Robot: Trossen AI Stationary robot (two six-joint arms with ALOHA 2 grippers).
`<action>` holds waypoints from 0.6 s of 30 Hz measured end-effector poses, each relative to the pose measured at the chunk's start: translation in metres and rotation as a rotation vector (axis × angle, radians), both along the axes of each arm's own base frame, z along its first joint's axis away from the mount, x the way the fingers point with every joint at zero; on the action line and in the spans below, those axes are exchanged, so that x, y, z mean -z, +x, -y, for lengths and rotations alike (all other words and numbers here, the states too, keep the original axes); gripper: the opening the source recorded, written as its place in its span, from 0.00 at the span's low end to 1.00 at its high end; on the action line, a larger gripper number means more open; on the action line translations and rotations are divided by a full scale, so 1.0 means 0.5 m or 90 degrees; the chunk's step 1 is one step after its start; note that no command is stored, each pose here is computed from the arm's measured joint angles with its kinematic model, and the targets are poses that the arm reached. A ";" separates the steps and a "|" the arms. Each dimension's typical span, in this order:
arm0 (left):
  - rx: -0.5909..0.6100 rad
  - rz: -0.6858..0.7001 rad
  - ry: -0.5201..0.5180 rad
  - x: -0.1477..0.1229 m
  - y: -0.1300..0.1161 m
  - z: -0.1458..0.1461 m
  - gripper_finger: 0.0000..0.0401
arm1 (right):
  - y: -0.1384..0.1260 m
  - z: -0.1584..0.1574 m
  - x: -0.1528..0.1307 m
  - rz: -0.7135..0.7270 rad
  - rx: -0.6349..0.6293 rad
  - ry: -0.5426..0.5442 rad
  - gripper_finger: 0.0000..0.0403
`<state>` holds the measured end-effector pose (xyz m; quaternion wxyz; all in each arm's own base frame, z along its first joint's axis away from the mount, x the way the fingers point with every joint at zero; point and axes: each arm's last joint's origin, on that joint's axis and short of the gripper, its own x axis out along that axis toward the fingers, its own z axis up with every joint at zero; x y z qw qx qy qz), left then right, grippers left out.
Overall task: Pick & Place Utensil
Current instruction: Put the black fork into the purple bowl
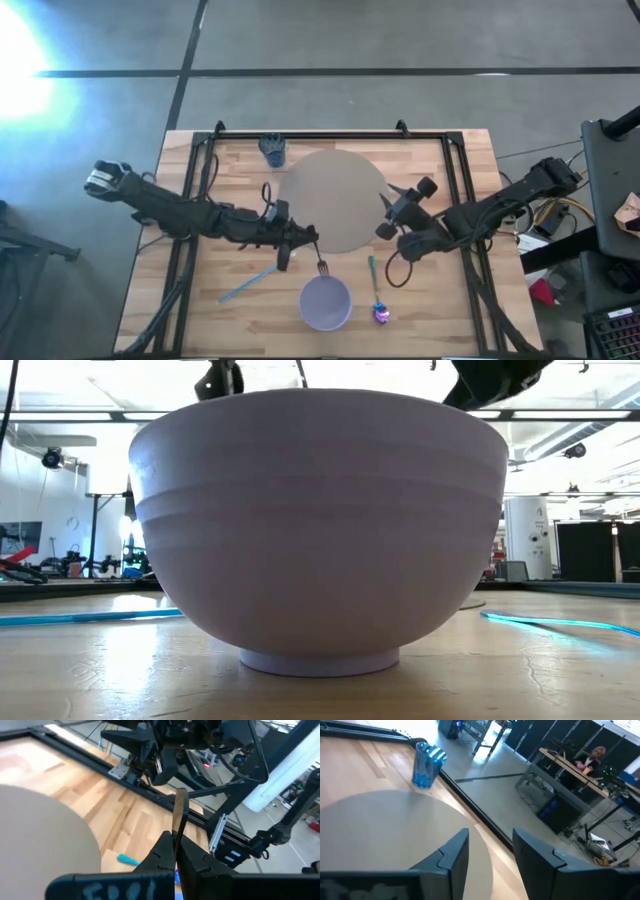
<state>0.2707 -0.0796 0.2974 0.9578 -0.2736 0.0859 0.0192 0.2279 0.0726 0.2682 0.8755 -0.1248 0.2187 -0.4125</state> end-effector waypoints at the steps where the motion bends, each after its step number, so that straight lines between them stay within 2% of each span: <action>1: -0.011 -0.004 -0.006 0.002 -0.003 0.007 0.00 | -0.001 0.000 0.004 -0.001 0.001 0.000 0.36; 11: -0.185 0.019 -0.017 0.007 -0.042 0.085 0.00 | -0.006 0.003 0.029 -0.019 0.003 -0.007 0.34; 18: -0.217 0.016 -0.061 0.030 -0.039 0.110 0.00 | -0.008 0.004 0.035 -0.023 0.004 -0.008 0.35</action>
